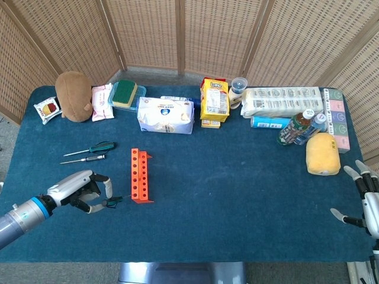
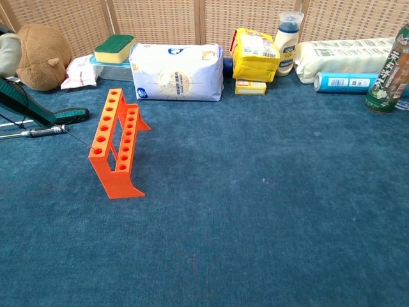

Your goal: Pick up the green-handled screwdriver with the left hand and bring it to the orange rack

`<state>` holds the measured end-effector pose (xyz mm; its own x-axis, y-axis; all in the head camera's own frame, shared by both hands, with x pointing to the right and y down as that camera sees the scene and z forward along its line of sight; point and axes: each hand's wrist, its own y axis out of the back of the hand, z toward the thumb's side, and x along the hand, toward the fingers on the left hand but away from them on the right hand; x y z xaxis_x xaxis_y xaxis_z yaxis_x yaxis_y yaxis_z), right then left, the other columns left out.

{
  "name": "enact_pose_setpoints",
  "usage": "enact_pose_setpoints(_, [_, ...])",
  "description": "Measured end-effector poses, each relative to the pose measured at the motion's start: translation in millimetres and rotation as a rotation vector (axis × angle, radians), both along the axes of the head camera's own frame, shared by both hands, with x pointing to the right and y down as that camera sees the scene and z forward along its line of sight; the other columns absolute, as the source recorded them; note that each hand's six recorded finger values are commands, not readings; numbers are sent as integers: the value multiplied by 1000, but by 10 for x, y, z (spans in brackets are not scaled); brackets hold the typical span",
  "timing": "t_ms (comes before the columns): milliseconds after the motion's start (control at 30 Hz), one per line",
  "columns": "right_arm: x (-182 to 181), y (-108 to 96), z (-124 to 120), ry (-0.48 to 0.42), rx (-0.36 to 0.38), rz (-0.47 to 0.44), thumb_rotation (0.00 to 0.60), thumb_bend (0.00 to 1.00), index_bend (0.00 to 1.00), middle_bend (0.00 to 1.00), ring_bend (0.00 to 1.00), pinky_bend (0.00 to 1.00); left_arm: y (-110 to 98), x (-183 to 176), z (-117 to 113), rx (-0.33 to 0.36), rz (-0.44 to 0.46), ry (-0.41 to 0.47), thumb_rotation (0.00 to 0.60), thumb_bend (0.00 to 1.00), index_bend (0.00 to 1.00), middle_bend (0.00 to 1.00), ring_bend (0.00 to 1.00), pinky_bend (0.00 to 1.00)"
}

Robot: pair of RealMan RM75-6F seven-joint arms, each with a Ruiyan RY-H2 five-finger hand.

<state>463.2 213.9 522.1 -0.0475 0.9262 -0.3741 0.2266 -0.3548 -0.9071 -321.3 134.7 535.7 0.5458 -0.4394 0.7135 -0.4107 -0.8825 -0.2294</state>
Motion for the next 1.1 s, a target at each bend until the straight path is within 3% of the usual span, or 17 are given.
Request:
enact_pose_setpoints(767, [7, -2, -8, -1, 1, 3, 600, 0, 115, 0, 0, 0, -24, 48, 137, -4, -2, -31, 600, 375, 577, 1000, 997, 1000])
enact_pose_setpoints(833, [8, -2, -9, -2, 1, 3, 600, 0, 114, 0, 0, 0, -27, 56, 150, -2, -1, -36, 600, 375, 543, 1000, 997, 1000])
enact_pose_setpoints(967, [15, -5, -12, -3, 2, 5, 600, 0, 114, 0, 0, 0, -36, 80, 159, 3, -3, -41, 600, 375, 372, 1000, 997, 1000])
enact_pose_setpoints(1100, [19, -6, -16, -4, 3, 5, 600, 0, 114, 0, 0, 0, -46, 101, 156, 13, -6, -44, 600, 376, 289, 1000, 997, 1000])
